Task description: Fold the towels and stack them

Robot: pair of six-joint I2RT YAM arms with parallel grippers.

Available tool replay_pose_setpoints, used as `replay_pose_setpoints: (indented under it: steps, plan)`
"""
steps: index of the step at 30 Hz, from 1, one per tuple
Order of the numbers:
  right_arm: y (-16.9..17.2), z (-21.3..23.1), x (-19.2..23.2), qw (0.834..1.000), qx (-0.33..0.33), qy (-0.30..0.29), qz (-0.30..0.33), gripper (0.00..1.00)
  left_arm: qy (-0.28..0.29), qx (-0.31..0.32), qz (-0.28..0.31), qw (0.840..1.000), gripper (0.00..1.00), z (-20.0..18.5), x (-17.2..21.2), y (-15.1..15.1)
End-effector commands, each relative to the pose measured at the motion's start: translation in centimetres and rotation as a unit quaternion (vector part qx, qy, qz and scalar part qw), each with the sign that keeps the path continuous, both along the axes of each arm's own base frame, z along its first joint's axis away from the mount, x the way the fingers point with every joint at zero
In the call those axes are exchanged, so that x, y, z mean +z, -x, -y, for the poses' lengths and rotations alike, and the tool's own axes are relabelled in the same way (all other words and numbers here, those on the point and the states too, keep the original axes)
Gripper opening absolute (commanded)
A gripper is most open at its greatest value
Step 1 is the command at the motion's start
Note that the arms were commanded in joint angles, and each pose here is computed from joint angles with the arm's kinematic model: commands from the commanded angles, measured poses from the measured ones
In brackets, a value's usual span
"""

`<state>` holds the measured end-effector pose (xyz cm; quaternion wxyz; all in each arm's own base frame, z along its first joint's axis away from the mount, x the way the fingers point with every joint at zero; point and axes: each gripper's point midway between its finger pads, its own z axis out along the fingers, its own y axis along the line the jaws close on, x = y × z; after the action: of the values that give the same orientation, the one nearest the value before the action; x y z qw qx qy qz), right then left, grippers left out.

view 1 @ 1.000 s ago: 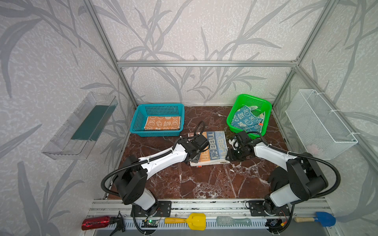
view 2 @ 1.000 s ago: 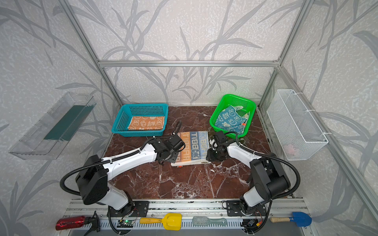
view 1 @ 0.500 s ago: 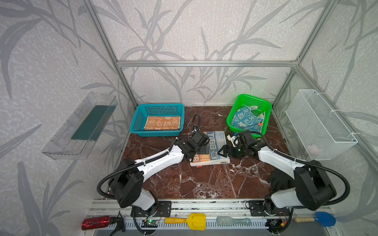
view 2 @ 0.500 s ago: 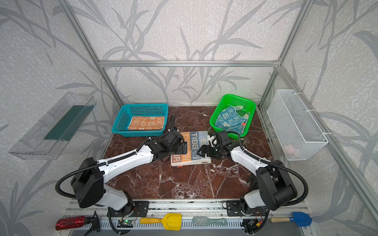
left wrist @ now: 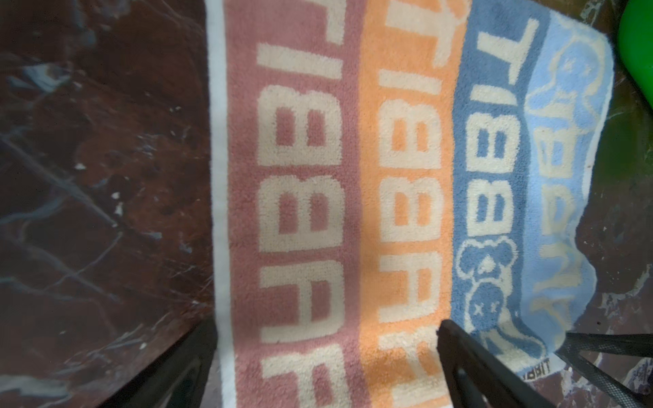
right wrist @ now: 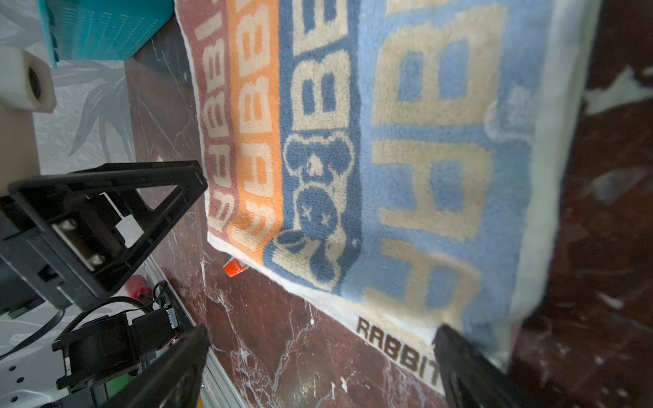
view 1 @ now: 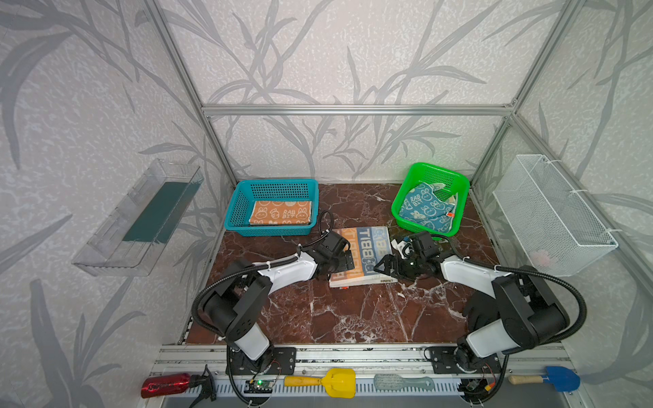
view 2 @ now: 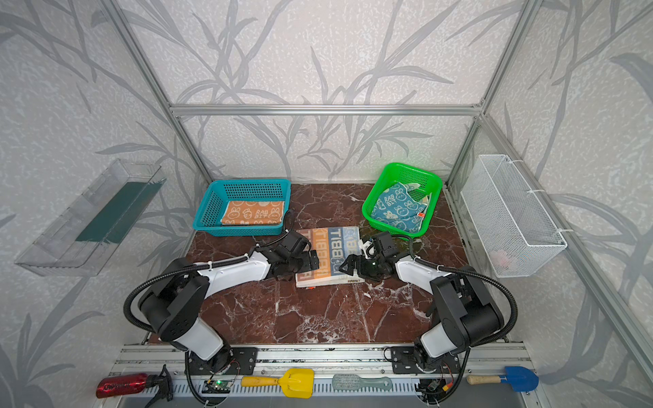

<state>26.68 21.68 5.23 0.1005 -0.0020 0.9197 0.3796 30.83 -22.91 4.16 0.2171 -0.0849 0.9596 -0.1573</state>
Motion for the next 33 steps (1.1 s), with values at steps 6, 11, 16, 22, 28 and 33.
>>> replay_pose_setpoints:
  steps: [6, 11, 16, 22, 28, 33]
  plan:
    - [0.5, 0.2, 3.2, 0.999, 0.017, -0.009, 0.039, 0.99, 0.027, -0.001, 0.012, 1.0, 0.99, 1.0, 2.3, -1.2]
    - [0.5, 2.4, 2.6, 0.997, -0.012, 0.049, 0.054, 0.99, 0.067, -0.013, 0.024, 0.997, 0.99, 3.0, 4.7, -2.3]
    - [0.5, 3.6, 0.8, 0.997, -0.028, 0.059, 0.035, 0.95, 0.093, -0.015, 0.015, 0.995, 0.99, 4.3, 4.1, -2.5]
    - [0.4, 3.7, -0.6, 0.997, -0.028, 0.064, 0.025, 0.85, 0.083, -0.013, -0.004, 0.996, 0.99, 4.2, 1.3, -2.1]
    - [0.0, 3.5, -1.4, 0.997, -0.024, 0.065, 0.018, 0.72, 0.074, -0.005, -0.03, 0.997, 0.99, 3.6, -1.5, -1.1]
    - [-0.2, 3.3, -1.7, 0.998, -0.024, 0.062, 0.013, 0.58, 0.073, -0.005, -0.04, 0.997, 0.99, 3.4, -2.4, -0.5]
